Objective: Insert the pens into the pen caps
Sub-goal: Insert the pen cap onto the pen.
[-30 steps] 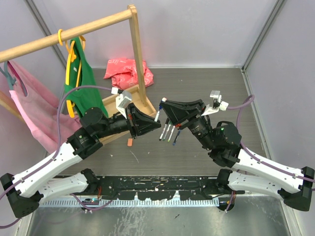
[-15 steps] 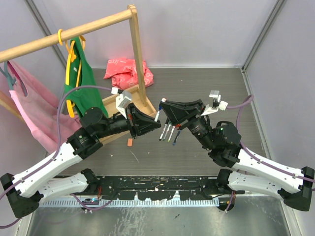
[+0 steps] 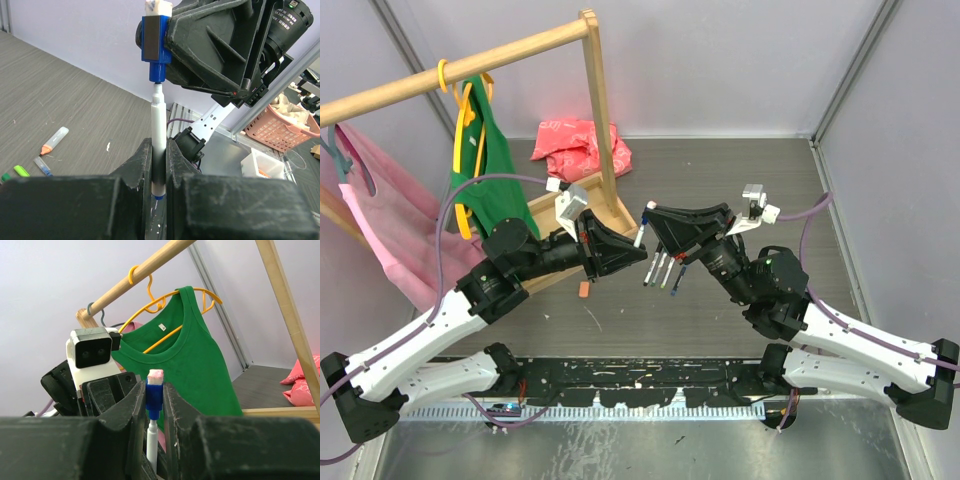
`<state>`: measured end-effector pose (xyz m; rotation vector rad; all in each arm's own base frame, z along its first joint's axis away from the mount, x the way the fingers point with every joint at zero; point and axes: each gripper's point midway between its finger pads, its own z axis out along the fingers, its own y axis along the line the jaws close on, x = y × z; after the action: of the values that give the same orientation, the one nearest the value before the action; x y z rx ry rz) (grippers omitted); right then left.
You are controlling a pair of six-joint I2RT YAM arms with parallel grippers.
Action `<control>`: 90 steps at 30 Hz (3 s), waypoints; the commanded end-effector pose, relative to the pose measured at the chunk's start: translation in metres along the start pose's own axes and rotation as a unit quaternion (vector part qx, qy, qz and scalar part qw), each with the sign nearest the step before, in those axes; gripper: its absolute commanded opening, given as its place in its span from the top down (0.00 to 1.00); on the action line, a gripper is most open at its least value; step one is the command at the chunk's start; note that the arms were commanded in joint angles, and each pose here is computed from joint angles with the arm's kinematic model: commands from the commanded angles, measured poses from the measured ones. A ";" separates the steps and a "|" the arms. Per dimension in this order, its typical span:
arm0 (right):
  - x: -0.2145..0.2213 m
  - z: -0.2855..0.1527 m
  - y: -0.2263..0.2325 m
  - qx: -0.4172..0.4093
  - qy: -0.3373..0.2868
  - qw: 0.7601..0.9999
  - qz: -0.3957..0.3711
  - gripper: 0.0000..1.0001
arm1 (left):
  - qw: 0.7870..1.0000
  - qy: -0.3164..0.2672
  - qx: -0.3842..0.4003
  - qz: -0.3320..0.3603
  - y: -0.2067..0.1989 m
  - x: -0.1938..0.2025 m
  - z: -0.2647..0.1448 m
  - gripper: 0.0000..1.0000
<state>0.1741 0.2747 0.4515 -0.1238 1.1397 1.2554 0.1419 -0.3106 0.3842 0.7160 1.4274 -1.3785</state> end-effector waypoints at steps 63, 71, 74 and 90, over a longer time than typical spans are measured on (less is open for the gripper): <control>0.116 -0.024 -0.014 0.037 0.200 0.978 0.052 1.00 | 0.978 -0.162 -0.091 0.097 0.000 -0.133 -0.002 1.00; 0.149 -0.042 -0.014 0.045 0.245 0.968 0.041 1.00 | 0.968 -0.189 -0.124 0.111 0.005 -0.152 -0.009 1.00; 0.153 -0.043 -0.013 0.043 0.251 0.966 0.037 1.00 | 0.967 -0.189 -0.126 0.116 0.005 -0.153 -0.010 1.00; 0.019 0.012 0.030 0.005 0.090 0.994 -0.056 0.82 | 0.985 -0.086 0.002 0.152 -0.029 -0.109 0.005 1.00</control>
<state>0.1779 0.2843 0.4643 -0.0820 1.2474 1.1571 0.1604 -0.3071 0.4150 0.8049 1.4328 -1.1616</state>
